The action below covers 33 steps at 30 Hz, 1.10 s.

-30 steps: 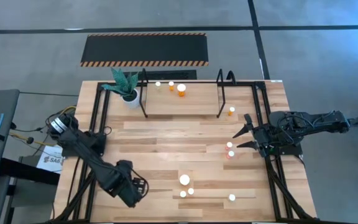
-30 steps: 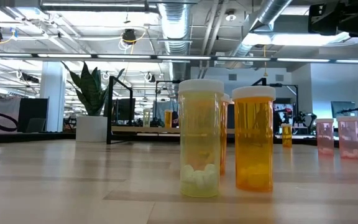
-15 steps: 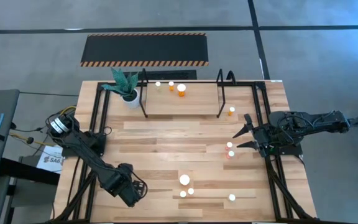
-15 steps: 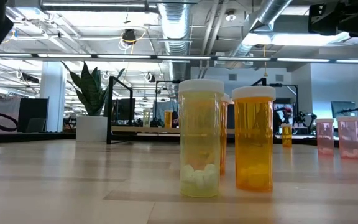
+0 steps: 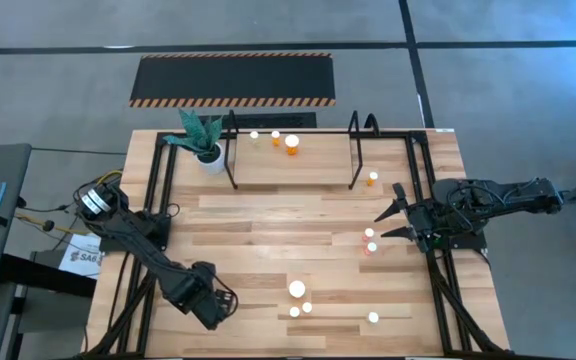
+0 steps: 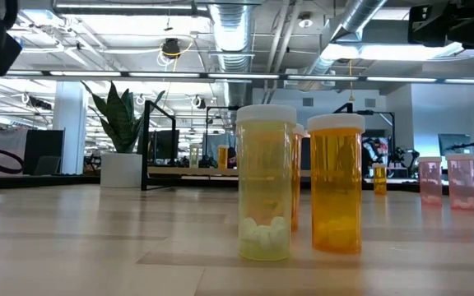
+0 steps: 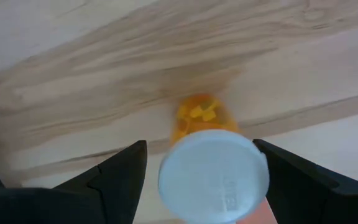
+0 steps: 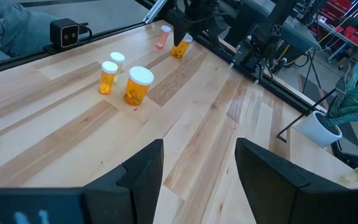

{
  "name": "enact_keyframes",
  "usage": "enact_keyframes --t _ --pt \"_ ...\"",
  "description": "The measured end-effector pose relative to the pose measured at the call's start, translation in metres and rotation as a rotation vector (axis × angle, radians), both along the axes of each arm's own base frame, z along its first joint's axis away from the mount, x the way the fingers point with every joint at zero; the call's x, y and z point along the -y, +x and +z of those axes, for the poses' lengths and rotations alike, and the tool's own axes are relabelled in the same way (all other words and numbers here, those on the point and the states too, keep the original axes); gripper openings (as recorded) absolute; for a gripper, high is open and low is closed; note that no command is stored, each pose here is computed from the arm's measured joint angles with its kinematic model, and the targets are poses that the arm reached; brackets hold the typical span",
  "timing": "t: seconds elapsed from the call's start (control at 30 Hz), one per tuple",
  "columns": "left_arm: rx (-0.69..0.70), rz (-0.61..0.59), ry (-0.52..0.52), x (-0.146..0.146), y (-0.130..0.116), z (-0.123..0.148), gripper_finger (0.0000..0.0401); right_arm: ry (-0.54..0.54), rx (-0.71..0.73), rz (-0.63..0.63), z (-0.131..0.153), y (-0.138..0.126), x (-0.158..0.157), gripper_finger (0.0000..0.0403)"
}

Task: Pick and place medicine bottles onto shelf by color
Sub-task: Move the left big orange pill bottle to the top left of the table

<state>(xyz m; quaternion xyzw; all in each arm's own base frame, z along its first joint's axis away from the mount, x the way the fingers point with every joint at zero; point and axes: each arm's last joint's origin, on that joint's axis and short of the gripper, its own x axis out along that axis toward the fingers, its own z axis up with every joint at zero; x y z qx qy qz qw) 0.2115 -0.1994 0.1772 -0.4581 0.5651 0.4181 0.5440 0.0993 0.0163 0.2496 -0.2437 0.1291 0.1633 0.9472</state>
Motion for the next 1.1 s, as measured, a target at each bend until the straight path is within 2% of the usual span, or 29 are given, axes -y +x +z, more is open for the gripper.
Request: enact_keyframes --t 0.37,0.67,1.1 --pt "0.013 0.0 0.001 -0.0001 0.0013 0.0001 0.0274 0.0 0.0 0.0 0.0 -0.0001 0.0 0.0223" --pt "0.014 0.002 0.003 -0.0007 0.0017 0.0001 0.0257 0.0 0.0 0.0 0.0 0.0 0.0 0.0223" --pt "0.003 -0.037 -0.014 -0.0088 0.009 0.0001 0.0256 0.0 0.0 0.0 0.0 0.0 0.0 0.0223"
